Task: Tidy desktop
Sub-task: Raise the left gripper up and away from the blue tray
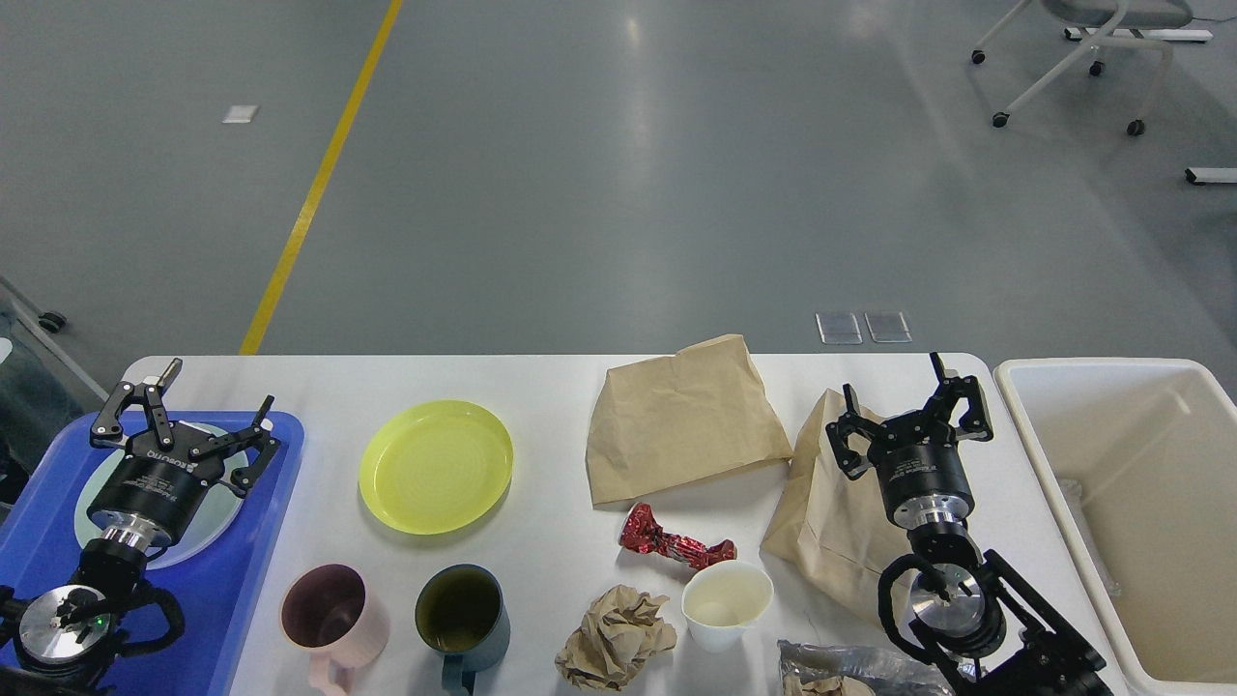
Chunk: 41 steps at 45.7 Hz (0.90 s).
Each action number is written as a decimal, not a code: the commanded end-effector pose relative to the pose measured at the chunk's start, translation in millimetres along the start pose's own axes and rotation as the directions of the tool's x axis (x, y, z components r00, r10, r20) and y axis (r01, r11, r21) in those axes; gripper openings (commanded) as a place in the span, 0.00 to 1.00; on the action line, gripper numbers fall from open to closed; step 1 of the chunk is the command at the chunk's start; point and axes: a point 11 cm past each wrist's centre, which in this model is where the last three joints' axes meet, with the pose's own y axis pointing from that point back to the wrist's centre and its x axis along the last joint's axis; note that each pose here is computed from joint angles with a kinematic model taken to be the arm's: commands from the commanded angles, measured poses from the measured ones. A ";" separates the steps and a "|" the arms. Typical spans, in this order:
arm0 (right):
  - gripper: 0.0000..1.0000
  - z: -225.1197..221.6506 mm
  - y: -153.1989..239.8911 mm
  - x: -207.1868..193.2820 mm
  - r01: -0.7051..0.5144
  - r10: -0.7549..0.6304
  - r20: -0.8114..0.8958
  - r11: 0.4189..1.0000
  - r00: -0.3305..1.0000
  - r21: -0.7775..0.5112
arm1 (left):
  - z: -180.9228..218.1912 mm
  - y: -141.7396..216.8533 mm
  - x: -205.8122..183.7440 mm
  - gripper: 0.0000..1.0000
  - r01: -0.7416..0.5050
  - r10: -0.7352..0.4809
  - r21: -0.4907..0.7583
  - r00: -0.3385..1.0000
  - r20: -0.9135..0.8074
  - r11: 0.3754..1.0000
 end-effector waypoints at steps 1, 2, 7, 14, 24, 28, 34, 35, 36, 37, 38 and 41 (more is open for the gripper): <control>1.00 0.0 -0.2 -0.2 0.001 -0.001 0.000 1.000 1.000 -0.001 | 1.2 0.1 -0.2 0.97 0.001 -0.001 -0.003 1.000 0.001 1.000; 1.00 -0.2 -0.2 -0.2 0.001 -0.001 0.000 1.000 1.000 0.001 | 1.9 0.3 -0.1 0.97 0.001 -0.001 -0.004 1.000 0.003 1.000; 1.00 0.0 0.3 0.4 -0.001 0.001 0.000 1.000 1.000 0.000 | 7.6 0.9 0.0 0.97 0.000 0.000 -0.014 1.000 0.009 1.000; 1.00 0.4 -0.1 -0.5 0.001 -0.001 0.001 1.000 1.000 0.001 | 15.6 1.6 -0.2 0.97 -0.003 0.003 -0.012 0.999 0.033 1.000; 1.00 0.0 -0.2 -0.2 0.001 -0.001 0.000 1.000 1.000 -0.001 | 29.6 0.4 -2.9 0.97 -0.020 0.019 0.013 0.995 0.095 1.000; 1.00 0.0 -0.2 -0.2 0.001 -0.001 0.000 1.000 1.000 -0.001 | 42.6 -0.9 -5.0 0.97 -0.049 0.046 0.020 0.989 0.140 0.999; 1.00 0.0 0.3 0.4 -0.001 0.001 0.000 1.000 1.000 0.000 | 46.5 -4.7 -21.7 0.97 -0.033 0.015 0.087 0.979 0.205 0.996; 1.00 -0.2 -0.2 -0.2 0.001 -0.001 0.000 1.000 1.000 0.001 | 49.1 -5.1 -26.0 0.97 -0.024 0.004 0.093 0.976 0.216 0.995; 1.00 0.0 0.3 0.4 -0.001 0.001 0.000 1.000 1.000 0.000 | 51.8 -5.0 -30.4 0.97 -0.017 -0.008 0.104 0.973 0.232 0.994; 1.00 -0.2 -0.2 -0.2 0.001 -0.001 0.000 1.000 1.000 0.001 | 56.5 -3.3 -33.3 0.97 -0.014 -0.014 0.110 0.969 0.247 0.994; 1.00 0.0 0.3 0.4 -0.001 0.001 0.000 1.000 1.000 0.000 | 62.3 -2.2 -36.1 0.97 -0.014 -0.017 0.114 0.964 0.265 0.993; 1.00 0.0 0.3 0.5 -0.002 0.002 -0.001 1.000 1.000 0.000 | 77.0 3.7 -41.2 0.97 -0.025 -0.026 0.151 0.943 0.331 0.988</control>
